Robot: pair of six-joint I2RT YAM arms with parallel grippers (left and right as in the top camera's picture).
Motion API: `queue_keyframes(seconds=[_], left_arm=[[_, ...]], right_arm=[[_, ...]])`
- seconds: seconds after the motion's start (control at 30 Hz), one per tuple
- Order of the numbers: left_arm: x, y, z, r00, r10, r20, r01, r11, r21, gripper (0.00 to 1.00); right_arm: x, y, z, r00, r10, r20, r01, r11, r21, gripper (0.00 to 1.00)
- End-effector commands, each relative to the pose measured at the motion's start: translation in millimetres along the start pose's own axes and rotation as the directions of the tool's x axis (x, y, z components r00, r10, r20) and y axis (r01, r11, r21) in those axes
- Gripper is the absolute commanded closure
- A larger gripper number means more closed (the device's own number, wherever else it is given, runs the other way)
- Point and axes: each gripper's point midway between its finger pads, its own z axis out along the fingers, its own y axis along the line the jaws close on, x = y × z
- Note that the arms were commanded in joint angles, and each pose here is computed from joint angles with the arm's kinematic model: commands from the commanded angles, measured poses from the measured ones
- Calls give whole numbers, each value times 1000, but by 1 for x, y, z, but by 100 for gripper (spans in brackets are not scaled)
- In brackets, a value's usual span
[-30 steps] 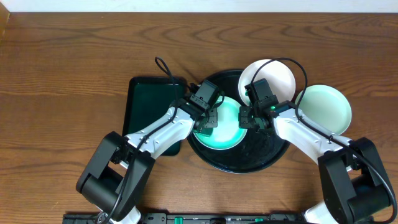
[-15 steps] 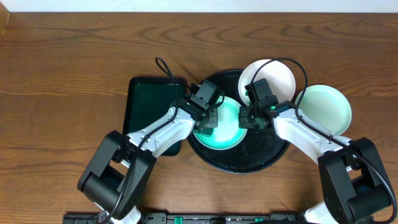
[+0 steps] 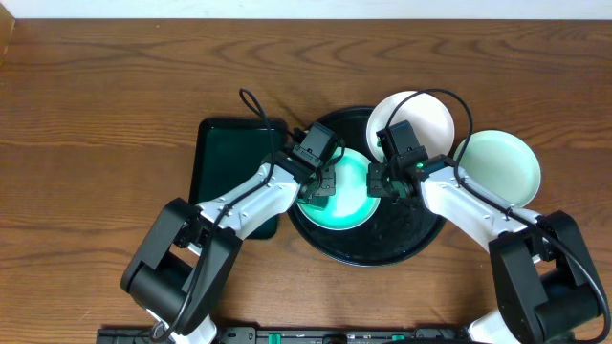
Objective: Clean dirty plates on tray and stack at the side
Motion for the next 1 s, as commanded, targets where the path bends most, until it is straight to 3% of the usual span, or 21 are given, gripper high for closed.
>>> queue_keyframes(seconds=[0.0,0.27,0.6,0.8,0.97], left_arm=[[30,15,23,995,-12,-104,8,999,-39,92],[41,8,28,986,-45,-161,46,999,2,93],[46,-58,6,962,4,-272,90,938,335,92],[17,-81,-27,984,54,-171,25,903,429,93],[-10,-72,-50,999,27,-41,-9,922,387,93]], right_arm=[[1,5,4,1000,-16,-12,16,1000,-12,99],[1,6,4,1000,-16,-12,16,1000,-12,99],[1,6,4,1000,-16,-12,16,1000,-12,98],[1,6,4,1000,-16,-12,16,1000,-12,99],[1,6,4,1000,-16,-12,16,1000,-12,99]])
